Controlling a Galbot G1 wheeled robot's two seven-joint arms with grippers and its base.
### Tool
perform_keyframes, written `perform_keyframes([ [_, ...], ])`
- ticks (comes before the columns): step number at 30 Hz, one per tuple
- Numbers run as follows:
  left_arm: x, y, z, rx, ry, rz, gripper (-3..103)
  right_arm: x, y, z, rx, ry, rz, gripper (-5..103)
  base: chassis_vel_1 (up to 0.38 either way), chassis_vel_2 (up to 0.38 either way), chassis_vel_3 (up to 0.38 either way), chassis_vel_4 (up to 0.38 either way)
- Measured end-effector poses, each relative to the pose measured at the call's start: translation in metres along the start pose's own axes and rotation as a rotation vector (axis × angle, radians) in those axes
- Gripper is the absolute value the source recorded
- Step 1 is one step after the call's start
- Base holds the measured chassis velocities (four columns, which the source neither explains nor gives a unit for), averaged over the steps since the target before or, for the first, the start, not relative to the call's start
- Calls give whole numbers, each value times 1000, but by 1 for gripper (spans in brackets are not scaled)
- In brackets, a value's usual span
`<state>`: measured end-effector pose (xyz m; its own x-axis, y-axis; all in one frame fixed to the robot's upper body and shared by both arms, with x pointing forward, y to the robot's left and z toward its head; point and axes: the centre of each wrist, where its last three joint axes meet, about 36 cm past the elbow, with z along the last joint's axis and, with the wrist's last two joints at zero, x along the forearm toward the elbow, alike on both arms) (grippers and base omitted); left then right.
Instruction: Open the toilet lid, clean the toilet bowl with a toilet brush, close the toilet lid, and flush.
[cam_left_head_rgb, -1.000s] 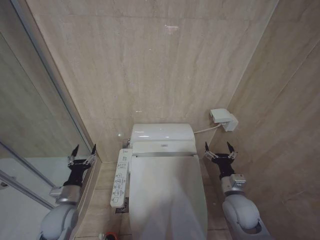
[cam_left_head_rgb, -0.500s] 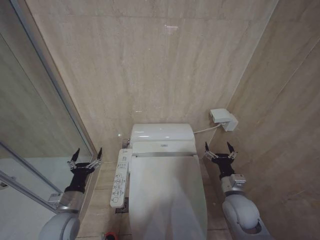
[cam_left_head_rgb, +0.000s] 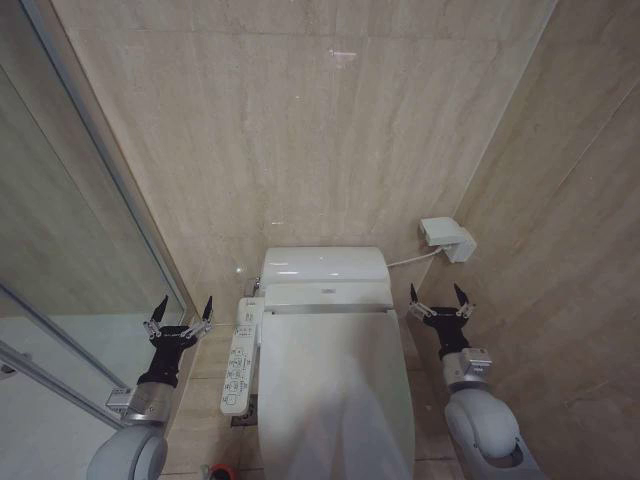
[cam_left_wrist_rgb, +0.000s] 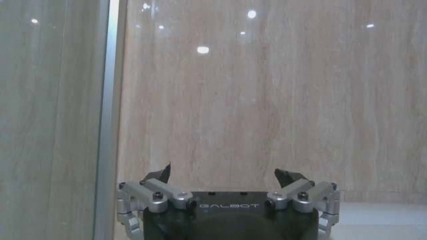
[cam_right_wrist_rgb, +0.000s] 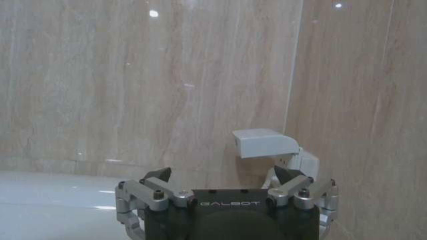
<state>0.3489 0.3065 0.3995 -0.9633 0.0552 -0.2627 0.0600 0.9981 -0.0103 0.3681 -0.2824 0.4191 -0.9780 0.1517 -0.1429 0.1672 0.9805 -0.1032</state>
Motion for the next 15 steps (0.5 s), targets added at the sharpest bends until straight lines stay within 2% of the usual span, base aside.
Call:
perform_keyframes([
  [15, 0, 4, 2, -15, 1, 3, 100, 0, 0, 0, 0, 0, 0, 100, 0, 0, 0, 0],
])
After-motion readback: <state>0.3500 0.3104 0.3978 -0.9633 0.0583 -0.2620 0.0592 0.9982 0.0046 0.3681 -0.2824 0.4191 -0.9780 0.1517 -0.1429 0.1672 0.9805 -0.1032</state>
